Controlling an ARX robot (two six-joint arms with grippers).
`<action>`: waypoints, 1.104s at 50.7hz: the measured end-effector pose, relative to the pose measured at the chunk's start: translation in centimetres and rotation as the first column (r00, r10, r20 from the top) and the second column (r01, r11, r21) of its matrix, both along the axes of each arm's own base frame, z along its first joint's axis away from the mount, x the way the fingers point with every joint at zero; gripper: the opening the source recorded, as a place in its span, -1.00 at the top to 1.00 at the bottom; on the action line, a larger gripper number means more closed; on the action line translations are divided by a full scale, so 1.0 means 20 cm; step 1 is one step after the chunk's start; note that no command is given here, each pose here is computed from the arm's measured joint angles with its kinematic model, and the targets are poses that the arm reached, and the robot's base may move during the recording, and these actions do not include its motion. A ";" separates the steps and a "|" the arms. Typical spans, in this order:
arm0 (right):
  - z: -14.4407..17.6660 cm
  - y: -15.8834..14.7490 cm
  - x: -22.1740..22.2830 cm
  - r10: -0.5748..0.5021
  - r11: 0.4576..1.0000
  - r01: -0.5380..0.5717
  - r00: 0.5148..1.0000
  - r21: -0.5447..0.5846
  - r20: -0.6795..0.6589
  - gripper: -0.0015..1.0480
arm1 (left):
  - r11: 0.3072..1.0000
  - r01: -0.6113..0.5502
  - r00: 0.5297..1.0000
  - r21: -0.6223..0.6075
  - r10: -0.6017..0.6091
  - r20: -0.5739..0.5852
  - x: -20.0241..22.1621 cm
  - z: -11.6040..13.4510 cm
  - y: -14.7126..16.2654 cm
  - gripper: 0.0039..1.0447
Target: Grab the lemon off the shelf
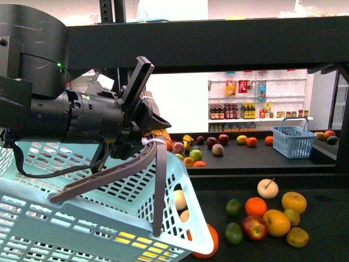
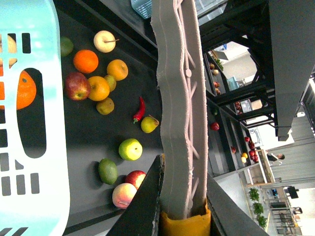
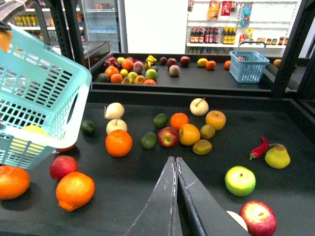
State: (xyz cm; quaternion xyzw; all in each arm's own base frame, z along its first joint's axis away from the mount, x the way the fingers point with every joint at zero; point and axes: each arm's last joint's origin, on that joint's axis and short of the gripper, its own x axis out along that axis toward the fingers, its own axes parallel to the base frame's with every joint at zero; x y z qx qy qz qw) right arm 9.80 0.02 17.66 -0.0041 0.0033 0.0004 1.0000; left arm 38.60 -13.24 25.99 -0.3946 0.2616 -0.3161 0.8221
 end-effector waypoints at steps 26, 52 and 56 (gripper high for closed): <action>-0.04 0.00 0.00 0.002 1.000 -0.002 1.000 0.000 0.013 0.74 | 1.000 -0.001 1.000 0.000 0.001 0.000 0.00 0.00 0.00 0.79; -0.04 0.00 0.00 0.002 1.000 -0.002 1.000 0.002 0.014 -0.88 | 0.918 -0.360 0.921 -0.169 0.378 0.094 0.07 0.07 0.17 0.79; -0.04 0.00 0.00 0.002 1.000 -0.002 1.000 0.001 0.014 -0.85 | 0.831 -0.490 0.847 -0.263 0.526 0.082 0.09 0.09 0.29 0.79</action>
